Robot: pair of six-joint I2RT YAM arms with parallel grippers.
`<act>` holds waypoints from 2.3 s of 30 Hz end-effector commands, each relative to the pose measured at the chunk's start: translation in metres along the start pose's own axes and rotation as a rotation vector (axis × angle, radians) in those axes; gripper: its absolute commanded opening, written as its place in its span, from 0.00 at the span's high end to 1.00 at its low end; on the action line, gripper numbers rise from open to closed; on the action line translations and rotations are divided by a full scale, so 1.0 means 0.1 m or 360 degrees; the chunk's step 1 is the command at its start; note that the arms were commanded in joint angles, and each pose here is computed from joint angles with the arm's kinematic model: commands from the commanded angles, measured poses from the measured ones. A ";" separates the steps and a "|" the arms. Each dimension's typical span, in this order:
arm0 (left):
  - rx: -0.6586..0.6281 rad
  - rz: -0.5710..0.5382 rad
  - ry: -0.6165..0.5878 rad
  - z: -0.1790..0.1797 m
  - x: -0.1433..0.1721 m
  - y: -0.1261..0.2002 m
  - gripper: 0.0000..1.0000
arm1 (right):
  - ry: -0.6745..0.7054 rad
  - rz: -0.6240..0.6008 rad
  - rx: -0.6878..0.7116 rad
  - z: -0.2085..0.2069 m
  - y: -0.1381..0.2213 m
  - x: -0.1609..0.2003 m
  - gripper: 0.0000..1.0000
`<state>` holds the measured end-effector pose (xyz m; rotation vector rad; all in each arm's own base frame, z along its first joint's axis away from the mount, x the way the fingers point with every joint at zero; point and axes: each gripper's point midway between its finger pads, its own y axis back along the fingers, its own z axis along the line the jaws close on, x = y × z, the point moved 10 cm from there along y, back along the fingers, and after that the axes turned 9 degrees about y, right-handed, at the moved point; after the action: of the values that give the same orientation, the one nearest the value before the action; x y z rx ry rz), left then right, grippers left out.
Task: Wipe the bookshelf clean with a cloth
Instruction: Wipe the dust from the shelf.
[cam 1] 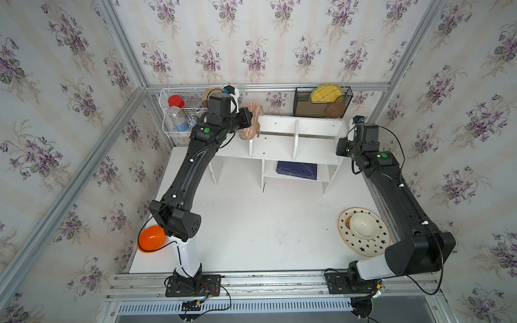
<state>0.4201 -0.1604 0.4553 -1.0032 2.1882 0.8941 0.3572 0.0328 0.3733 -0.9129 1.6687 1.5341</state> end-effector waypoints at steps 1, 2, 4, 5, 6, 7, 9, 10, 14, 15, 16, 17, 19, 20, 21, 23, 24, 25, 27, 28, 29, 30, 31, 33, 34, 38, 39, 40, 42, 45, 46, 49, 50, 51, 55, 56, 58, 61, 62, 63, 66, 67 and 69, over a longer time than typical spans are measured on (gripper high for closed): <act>-0.0117 -0.0101 0.0044 0.11 -0.13 0.17 1.00 | -0.0157 0.0077 -0.0076 0.03 -0.03 0.10 1.00; -0.0105 -0.0111 0.0044 0.11 -0.14 0.22 1.00 | -0.0123 0.0061 -0.0147 0.06 -0.01 0.09 1.00; -0.0082 -0.0132 0.0016 0.06 -0.16 0.32 1.00 | -0.0090 0.0000 -0.0251 0.10 0.04 0.06 1.00; -0.0069 -0.0138 0.0003 0.04 -0.16 0.38 1.00 | -0.0072 -0.0029 -0.0328 0.12 0.09 0.04 1.00; -0.0063 -0.0144 -0.0007 0.02 -0.16 0.42 1.00 | -0.0058 -0.0046 -0.0396 0.15 0.12 0.03 1.00; -0.0057 -0.0154 -0.0015 0.01 -0.16 0.47 1.00 | -0.0043 -0.0053 -0.0443 0.17 0.14 0.01 1.00; -0.0044 -0.0173 -0.0038 -0.03 -0.16 0.58 1.00 | -0.0022 -0.0051 -0.0522 0.20 0.17 -0.01 1.00; -0.0040 -0.0181 -0.0048 -0.04 -0.16 0.62 1.00 | -0.0002 -0.0055 -0.0577 0.22 0.19 -0.01 1.00; -0.0039 -0.0201 -0.0083 -0.08 -0.16 0.77 1.00 | 0.0044 -0.0112 -0.0650 0.24 0.35 -0.05 1.00; -0.0036 -0.0205 -0.0086 -0.09 -0.17 0.80 1.00 | 0.0039 -0.0117 -0.0639 0.23 0.38 -0.07 1.00; -0.0028 -0.0205 -0.0088 -0.10 -0.17 0.82 1.00 | 0.0043 -0.0115 -0.0641 0.23 0.39 -0.09 1.00; -0.0020 -0.0203 -0.0088 -0.11 -0.17 0.84 1.00 | 0.0049 -0.0107 -0.0641 0.23 0.40 -0.09 1.00; -0.0014 -0.0202 -0.0088 -0.12 -0.16 0.86 1.00 | 0.0063 -0.0117 -0.0634 0.22 0.42 -0.10 1.00; -0.0013 -0.0197 -0.0084 -0.12 -0.16 0.87 1.00 | 0.0066 -0.0118 -0.0639 0.22 0.44 -0.11 1.00; -0.0010 -0.0192 -0.0084 -0.12 -0.15 0.87 1.00 | 0.0076 -0.0126 -0.0649 0.22 0.46 -0.12 1.00; -0.0004 -0.0180 -0.0077 -0.12 -0.14 0.87 1.00 | 0.0072 -0.0149 -0.0613 0.20 0.50 -0.15 1.00; 0.0000 -0.0168 -0.0073 -0.11 -0.12 0.85 1.00 | 0.0061 -0.0139 -0.0601 0.19 0.50 -0.17 1.00; 0.0007 -0.0157 -0.0069 -0.11 -0.11 0.84 1.00 | 0.0049 -0.0110 -0.0609 0.21 0.49 -0.18 1.00; 0.0025 -0.0122 -0.0064 -0.13 -0.06 0.76 1.00 | 0.0028 -0.0042 -0.0569 0.24 0.43 -0.18 1.00; 0.0030 -0.0098 -0.0061 -0.14 -0.03 0.71 1.00 | 0.0018 -0.0023 -0.0532 0.25 0.42 -0.17 1.00; 0.0041 -0.0076 -0.0055 -0.15 0.00 0.65 1.00 | -0.0002 -0.0012 -0.0503 0.25 0.41 -0.14 1.00; 0.0061 -0.0056 -0.0053 -0.18 0.03 0.59 1.00 | -0.0012 -0.0005 -0.0492 0.24 0.40 -0.12 1.00; 0.0080 -0.0040 -0.0058 -0.22 0.07 0.54 1.00 | -0.0018 -0.0003 -0.0485 0.24 0.39 -0.10 1.00; 0.0101 -0.0005 -0.0074 -0.30 0.12 0.44 1.00 | -0.0028 0.0011 -0.0474 0.24 0.37 -0.09 1.00; 0.0115 0.0021 -0.0087 -0.36 0.16 0.37 1.00 | -0.0039 0.0022 -0.0468 0.24 0.36 -0.08 1.00; 0.0137 0.0068 -0.0091 -0.46 0.24 0.23 1.00 | -0.0080 0.0041 -0.0363 0.19 0.39 -0.07 1.00; 0.0128 0.0072 -0.0084 -0.46 0.25 0.21 1.00 | -0.0087 0.0048 -0.0341 0.18 0.40 -0.06 1.00; 0.0109 0.0074 -0.0080 -0.44 0.26 0.21 1.00 | -0.0091 0.0051 -0.0323 0.17 0.40 -0.05 1.00; 0.0047 0.0070 -0.0091 -0.40 0.26 0.24 1.00 | -0.0092 0.0063 -0.0309 0.16 0.39 -0.02 1.00; -0.0053 0.0037 -0.0081 -0.26 0.22 0.38 1.00 | -0.0089 0.0076 -0.0301 0.16 0.37 0.00 1.00; -0.0088 0.0011 -0.0064 -0.18 0.19 0.45 1.00 | -0.0088 0.0083 -0.0304 0.16 0.36 0.01 1.00; -0.0209 -0.0051 0.0049 0.15 0.07 0.66 1.00 | -0.0097 0.0079 -0.0312 0.17 0.37 0.01 1.00; -0.0239 -0.0071 0.0084 0.24 0.03 0.74 1.00 | -0.0099 0.0075 -0.0308 0.17 0.37 0.01 1.00; -0.0272 -0.0082 0.0113 0.34 0.00 0.79 1.00 | -0.0101 0.0074 -0.0306 0.16 0.38 0.00 1.00; -0.0346 -0.0133 0.0146 0.52 -0.10 1.00 1.00 | -0.0112 0.0080 -0.0284 0.15 0.37 0.01 1.00; -0.0355 -0.0143 0.0142 0.54 -0.11 1.02 1.00 | -0.0117 0.0083 -0.0281 0.15 0.37 0.02 1.00; -0.0380 -0.0150 0.0150 0.59 -0.13 1.06 1.00 | -0.0122 0.0086 -0.0279 0.15 0.37 0.04 1.00; -0.0409 -0.0140 0.0198 0.68 -0.12 1.03 1.00 | -0.0133 0.0082 -0.0282 0.15 0.39 0.05 1.00; -0.0404 -0.0130 0.0215 0.70 -0.11 1.01 1.00 | -0.0138 0.0083 -0.0286 0.15 0.39 0.05 1.00; -0.0385 -0.0117 0.0241 0.70 -0.11 0.98 1.00 | -0.0143 0.0084 -0.0290 0.15 0.39 0.05 1.00; -0.0265 -0.0071 0.0311 0.63 -0.10 0.88 1.00 | -0.0163 0.0095 -0.0301 0.16 0.38 0.07 1.00; -0.0225 -0.0069 0.0295 0.56 -0.10 0.86 1.00 | -0.0166 0.0093 -0.0301 0.16 0.38 0.07 1.00; -0.0145 -0.0063 0.0215 0.34 -0.10 0.82 1.00 | -0.0168 0.0097 -0.0298 0.16 0.38 0.08 1.00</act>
<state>0.3681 -0.0710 0.4514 -1.2436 2.2439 1.0649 0.3209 0.0491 0.3823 -1.0252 1.6600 1.7200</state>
